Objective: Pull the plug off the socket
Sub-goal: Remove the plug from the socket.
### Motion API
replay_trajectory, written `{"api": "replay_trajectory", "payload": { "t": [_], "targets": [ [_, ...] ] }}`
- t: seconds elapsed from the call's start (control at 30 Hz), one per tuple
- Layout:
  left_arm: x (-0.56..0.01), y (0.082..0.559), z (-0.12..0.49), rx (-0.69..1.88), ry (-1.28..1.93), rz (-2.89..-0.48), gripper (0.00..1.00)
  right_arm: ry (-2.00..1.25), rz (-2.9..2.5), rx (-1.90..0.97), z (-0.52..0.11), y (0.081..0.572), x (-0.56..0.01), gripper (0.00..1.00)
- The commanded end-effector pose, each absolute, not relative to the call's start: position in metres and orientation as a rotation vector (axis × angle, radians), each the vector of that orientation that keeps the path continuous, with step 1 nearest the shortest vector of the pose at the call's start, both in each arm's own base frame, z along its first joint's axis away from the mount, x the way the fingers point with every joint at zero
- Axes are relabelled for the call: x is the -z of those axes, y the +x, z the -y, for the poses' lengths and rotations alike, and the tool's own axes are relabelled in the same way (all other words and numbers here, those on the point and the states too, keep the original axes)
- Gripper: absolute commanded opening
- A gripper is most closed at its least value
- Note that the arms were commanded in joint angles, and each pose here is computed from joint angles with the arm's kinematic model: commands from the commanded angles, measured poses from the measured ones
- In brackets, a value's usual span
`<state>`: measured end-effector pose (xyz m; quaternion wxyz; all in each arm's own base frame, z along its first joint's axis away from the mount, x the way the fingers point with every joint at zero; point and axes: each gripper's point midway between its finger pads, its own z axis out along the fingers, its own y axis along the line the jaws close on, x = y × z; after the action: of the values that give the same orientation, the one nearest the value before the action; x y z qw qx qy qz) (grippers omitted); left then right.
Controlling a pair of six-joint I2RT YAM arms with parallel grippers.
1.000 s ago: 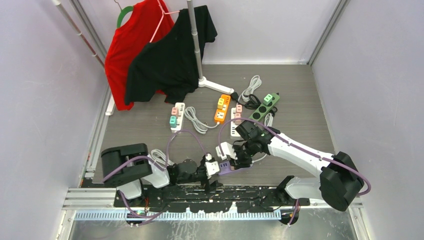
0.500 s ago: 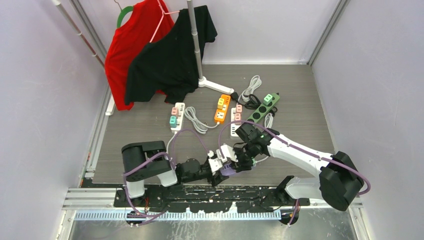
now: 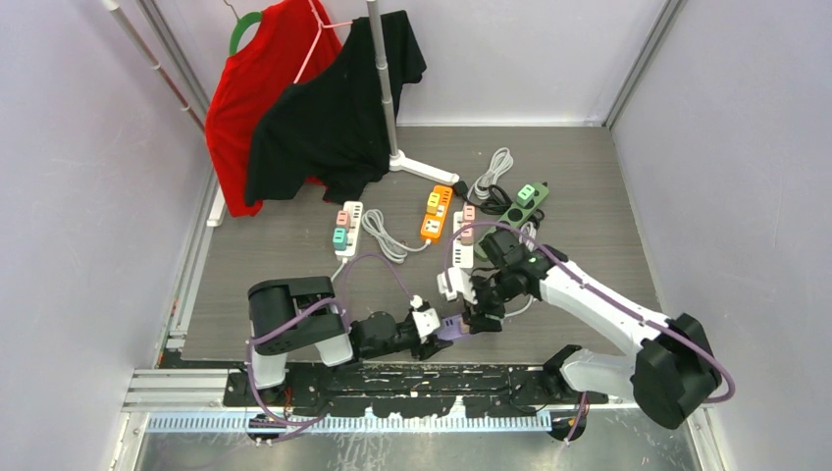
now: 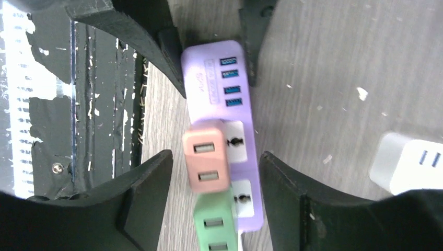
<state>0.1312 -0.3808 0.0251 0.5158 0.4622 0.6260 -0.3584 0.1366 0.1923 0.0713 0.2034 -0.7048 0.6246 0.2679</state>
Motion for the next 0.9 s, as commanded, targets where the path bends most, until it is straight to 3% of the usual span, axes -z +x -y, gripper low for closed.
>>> {"api": "replay_trajectory", "payload": {
  "t": [0.0,0.1,0.23,0.53,0.6,0.63,0.8,0.87],
  "targets": [
    [-0.042,0.14,0.388,0.87,1.049,-1.445,0.24,-1.876,-1.654,-0.803,-0.189,0.14,-0.114,0.7],
    [-0.041,0.138,0.386,0.882,1.045,-1.458,0.1,-1.818,-1.651,-0.767,-0.178,0.146,-0.124,0.73],
    [-0.037,0.134,0.381,0.898,1.041,-1.484,0.01,-1.827,-1.652,-0.724,-0.169,0.148,-0.116,0.78],
    [-0.03,0.13,0.373,0.921,1.008,-1.548,0.0,-1.9,-1.601,-0.764,-0.184,0.142,-0.097,0.8],
    [-0.029,0.131,0.372,0.914,1.008,-1.554,0.0,-1.886,-1.622,-0.707,-0.186,0.151,-0.092,0.99],
    [-0.028,0.131,0.372,0.906,1.015,-1.559,0.0,-1.884,-1.629,-0.679,-0.186,0.155,-0.09,1.0],
    [-0.021,0.133,0.372,0.853,1.071,-1.587,0.0,-1.922,-1.611,-0.711,-0.194,0.148,-0.082,1.0],
    [-0.019,0.134,0.371,0.831,1.095,-1.594,0.0,-1.949,-1.618,-0.703,-0.196,0.147,-0.077,0.94]
  ]
}}
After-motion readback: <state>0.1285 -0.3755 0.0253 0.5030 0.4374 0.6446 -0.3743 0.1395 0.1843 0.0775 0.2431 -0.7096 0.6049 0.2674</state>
